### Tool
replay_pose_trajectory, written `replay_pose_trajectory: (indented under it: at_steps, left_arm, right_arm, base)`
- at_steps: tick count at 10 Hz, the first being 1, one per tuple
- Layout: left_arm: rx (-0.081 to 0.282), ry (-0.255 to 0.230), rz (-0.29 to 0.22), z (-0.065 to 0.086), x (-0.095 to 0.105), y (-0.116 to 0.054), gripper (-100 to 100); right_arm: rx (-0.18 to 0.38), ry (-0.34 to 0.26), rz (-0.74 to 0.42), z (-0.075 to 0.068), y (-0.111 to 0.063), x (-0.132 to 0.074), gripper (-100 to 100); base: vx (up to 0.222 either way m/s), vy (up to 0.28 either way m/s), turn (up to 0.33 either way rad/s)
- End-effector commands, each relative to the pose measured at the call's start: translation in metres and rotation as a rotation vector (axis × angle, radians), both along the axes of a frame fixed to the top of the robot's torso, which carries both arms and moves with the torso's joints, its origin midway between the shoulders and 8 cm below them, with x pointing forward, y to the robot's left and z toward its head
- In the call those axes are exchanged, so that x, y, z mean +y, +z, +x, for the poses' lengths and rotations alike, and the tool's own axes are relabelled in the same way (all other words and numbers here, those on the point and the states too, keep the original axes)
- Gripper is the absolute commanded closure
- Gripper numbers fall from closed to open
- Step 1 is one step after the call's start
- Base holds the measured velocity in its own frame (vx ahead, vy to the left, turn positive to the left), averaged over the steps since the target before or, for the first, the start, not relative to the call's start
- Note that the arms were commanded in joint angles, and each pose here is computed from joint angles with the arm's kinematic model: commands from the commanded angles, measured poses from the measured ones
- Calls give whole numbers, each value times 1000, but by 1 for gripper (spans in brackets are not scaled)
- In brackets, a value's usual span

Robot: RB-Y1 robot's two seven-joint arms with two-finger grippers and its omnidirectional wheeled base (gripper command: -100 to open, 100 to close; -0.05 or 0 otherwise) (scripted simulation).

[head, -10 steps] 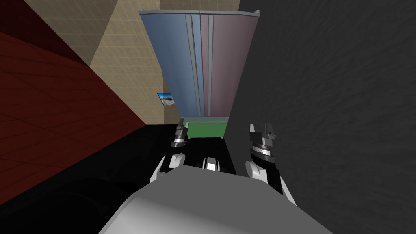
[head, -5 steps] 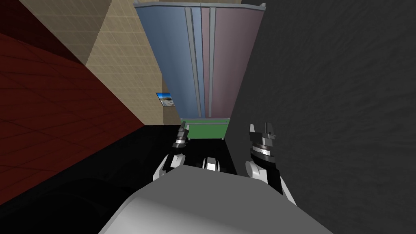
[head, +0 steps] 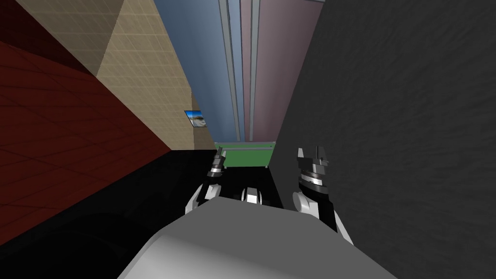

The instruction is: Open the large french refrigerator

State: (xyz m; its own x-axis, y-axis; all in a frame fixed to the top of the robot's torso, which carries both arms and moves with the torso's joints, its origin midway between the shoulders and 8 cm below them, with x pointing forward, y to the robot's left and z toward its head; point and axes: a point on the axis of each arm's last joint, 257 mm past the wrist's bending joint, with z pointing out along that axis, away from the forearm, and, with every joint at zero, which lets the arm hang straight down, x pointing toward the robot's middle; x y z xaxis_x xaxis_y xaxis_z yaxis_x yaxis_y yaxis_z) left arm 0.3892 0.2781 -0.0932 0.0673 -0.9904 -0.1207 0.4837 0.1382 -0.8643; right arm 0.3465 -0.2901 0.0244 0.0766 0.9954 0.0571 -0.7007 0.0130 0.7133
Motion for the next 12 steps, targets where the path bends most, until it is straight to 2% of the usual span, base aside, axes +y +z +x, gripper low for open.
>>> replay_pose_trajectory:
  at_steps: [1, 2, 9, 12]
  left_arm:
    - [13, 5, 10, 4, 6, -20, -100]
    - [31, 9, 10, 5, 8, -29, -100]
    - [70, 25, 26, 8, 22, -76, -100]
    - [101, 34, 29, 8, 28, -97, -100]
  right_arm:
    - [0, 0, 0, 0, 0, 0, 0]
    - [0, 0, 0, 0, 0, 0, 0]
    - [0, 0, 0, 0, 0, 0, 0]
    - [0, 0, 0, 0, 0, 0, 0]
  base:
    - [106, 51, -5]
    - [80, 48, -5]
    - [70, 34, -3]
    - [76, 35, -3]
